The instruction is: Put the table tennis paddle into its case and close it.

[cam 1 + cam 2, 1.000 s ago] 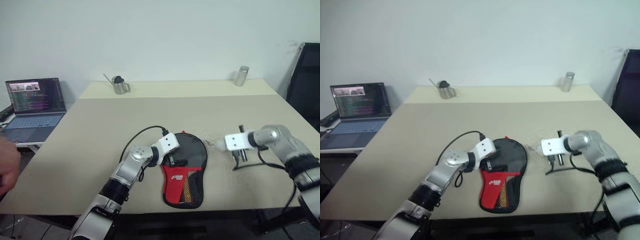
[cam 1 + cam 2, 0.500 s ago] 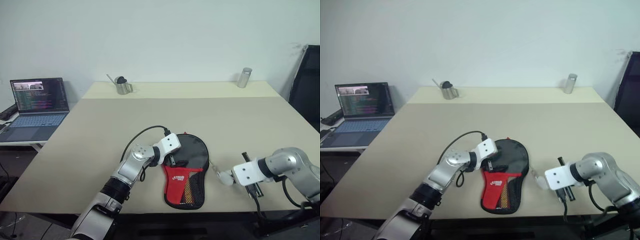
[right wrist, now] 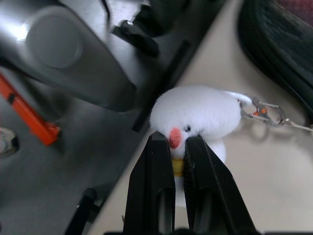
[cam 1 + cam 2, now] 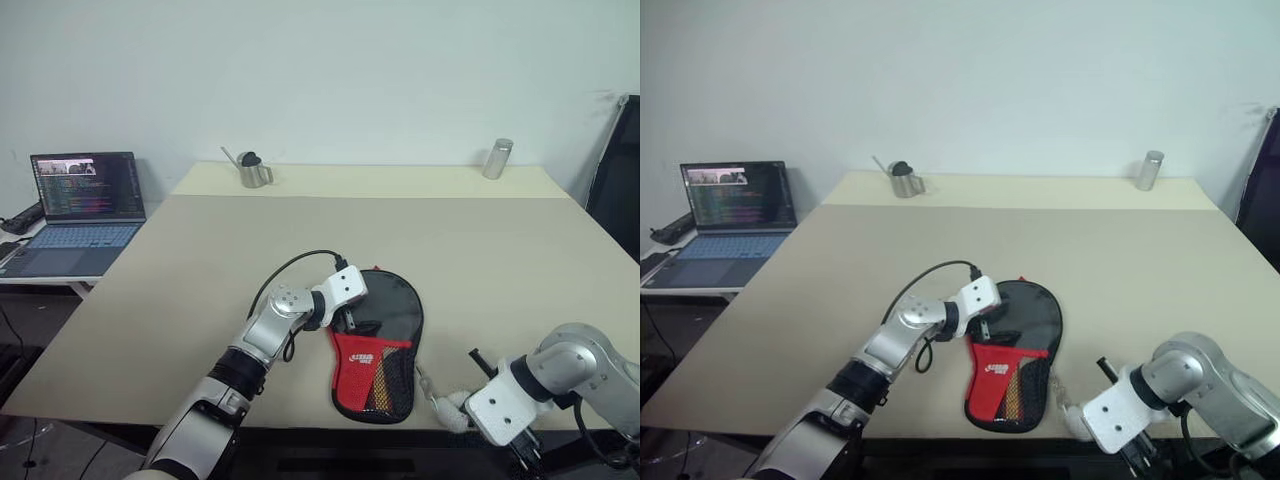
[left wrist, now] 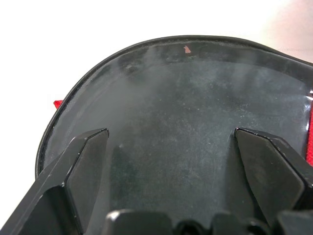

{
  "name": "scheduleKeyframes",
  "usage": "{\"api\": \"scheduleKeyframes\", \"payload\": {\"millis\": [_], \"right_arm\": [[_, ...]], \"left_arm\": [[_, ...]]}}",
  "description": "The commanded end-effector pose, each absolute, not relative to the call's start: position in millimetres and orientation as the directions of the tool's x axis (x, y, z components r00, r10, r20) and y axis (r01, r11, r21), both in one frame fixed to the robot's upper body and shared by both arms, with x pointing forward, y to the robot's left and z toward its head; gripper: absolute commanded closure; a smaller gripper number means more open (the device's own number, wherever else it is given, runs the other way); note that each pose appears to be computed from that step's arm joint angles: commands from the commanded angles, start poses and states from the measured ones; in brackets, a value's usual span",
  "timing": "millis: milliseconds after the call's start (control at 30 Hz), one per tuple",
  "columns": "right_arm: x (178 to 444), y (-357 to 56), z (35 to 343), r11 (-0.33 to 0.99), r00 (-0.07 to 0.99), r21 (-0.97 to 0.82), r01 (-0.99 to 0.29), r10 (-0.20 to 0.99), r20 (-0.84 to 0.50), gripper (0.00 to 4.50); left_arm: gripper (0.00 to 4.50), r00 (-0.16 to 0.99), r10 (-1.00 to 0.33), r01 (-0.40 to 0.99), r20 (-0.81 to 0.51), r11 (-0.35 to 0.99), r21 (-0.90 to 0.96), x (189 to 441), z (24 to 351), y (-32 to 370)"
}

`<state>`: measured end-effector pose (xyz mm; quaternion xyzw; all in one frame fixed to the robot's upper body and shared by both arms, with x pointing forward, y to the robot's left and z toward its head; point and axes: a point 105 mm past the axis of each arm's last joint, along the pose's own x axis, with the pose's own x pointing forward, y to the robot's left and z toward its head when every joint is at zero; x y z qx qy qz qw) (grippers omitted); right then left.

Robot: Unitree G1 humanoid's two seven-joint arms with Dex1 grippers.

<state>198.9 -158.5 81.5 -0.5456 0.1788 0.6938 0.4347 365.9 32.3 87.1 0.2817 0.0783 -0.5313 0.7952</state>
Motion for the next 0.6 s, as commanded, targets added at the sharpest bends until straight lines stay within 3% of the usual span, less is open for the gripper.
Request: {"api": "scheduleKeyframes", "payload": {"millis": [33, 333, 600], "right_arm": [[145, -144, 65, -0.687, -0.309, -0.040, -0.726, 0.378, -0.873, 4.49], [109, -148, 54, -0.754, -0.433, 0.051, -0.655, 0.319, -0.843, 4.49], [125, -160, 48, -0.706, -0.331, -0.003, -0.708, 0.336, -0.882, 4.49]], "left_arm": [[0.00, 0.422, -0.702, 0.905, -0.574, 0.289, 0.311, 363, 46, 58], [0.00, 0.415, -0.676, 0.909, -0.609, 0.278, 0.311, 360, 40, 65], [0.00, 0.413, -0.671, 0.909, -0.616, 0.269, 0.317, 362, 38, 63]]}}
